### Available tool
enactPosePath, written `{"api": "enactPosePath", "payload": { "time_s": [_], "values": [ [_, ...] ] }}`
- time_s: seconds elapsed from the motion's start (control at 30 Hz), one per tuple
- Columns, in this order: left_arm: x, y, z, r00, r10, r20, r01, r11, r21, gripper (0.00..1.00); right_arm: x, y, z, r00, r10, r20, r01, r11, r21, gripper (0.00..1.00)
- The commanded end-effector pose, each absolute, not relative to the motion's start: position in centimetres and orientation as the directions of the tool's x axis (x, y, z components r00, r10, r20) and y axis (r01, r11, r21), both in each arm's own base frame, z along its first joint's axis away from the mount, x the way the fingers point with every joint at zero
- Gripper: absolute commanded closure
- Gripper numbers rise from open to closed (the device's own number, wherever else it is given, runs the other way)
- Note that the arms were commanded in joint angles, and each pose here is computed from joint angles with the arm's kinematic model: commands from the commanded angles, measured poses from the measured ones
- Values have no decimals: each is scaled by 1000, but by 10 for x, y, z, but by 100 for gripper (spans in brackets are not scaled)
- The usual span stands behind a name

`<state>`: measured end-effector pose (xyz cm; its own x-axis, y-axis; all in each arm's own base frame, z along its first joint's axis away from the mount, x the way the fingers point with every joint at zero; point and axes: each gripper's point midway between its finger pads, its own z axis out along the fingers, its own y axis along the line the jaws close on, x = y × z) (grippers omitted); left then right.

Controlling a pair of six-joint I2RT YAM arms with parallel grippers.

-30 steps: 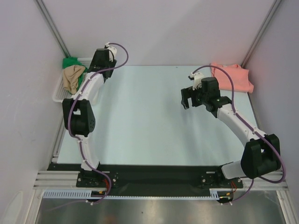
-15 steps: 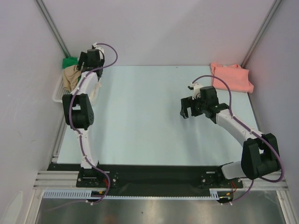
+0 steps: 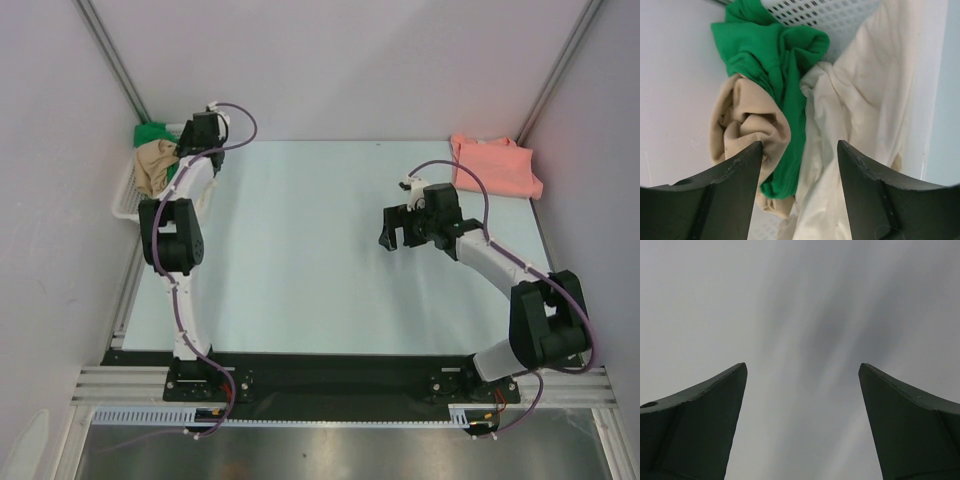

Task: Fold and stack the t-shirts
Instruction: Grab the tshirt from the pile

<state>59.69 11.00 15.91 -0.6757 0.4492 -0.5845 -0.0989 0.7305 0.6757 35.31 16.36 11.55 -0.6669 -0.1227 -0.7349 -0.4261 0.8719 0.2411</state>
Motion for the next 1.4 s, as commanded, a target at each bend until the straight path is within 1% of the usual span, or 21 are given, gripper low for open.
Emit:
{"api": "enactPosePath", "payload": {
  "time_s": [0.0,0.07,0.13,0.3,0.37,0.5,0.57,0.63,0.67,0.73,0.77,0.83,0.9,0.97,1.1,1.23,1.27,1.37],
  "values": [
    [595,106,146,-700,453,-552,-56,736,674,34,373,171,125,-654,-104,-749,-435,862,260,0],
    [592,104,138,-710,445,-546,-45,744,666,34,380,169,123,-656,-96,-749,-426,866,262,0],
    [588,104,133,-719,446,-533,-31,746,665,39,388,169,124,-651,-81,-755,-421,866,270,0],
    [583,104,123,-731,458,-506,-1,741,671,47,394,173,123,-655,-81,-752,-429,858,282,0],
    [582,104,121,-734,455,-504,-2,740,672,49,395,174,123,-655,-84,-751,-433,856,282,0],
    [581,106,122,-737,447,-507,-19,736,676,57,395,173,119,-658,-84,-748,-430,858,281,0],
    [582,110,126,-736,442,-513,-48,722,691,57,393,174,117,-659,-86,-747,-433,856,283,0],
    [584,114,132,-729,443,-522,-78,703,706,54,392,173,115,-660,-85,-746,-432,856,284,0],
    [582,121,136,-736,443,-511,-103,673,732,54,390,173,114,-661,-87,-745,-432,856,283,0],
    [587,125,144,-724,448,-525,-139,651,747,56,388,171,113,-662,-91,-744,-431,858,279,0],
    [584,142,145,-739,437,-513,-153,632,759,60,387,170,111,-664,-95,-742,-431,859,276,1],
    [588,144,147,-735,445,-511,-160,619,769,74,385,168,111,-662,-97,-743,-430,861,271,0],
    [591,145,150,-731,446,-517,-170,615,770,93,382,166,111,-658,-99,-746,-430,863,265,0],
    [593,146,156,-720,443,-535,-191,614,766,99,381,164,112,-654,-97,-750,-429,864,263,0],
    [594,142,164,-702,437,-562,-214,624,752,99,377,163,112,-652,-101,-751,-432,864,259,0],
    [591,134,182,-660,418,-625,-265,649,713,100,378,161,118,-632,-109,-767,-439,866,239,0],
    [589,116,184,-653,428,-624,-239,666,707,100,379,161,120,-625,-114,-773,-444,866,231,0],
    [580,99,183,-651,420,-633,-222,692,687,100,379,160,126,-608,-116,-786,-452,864,222,0]
  ]
}}
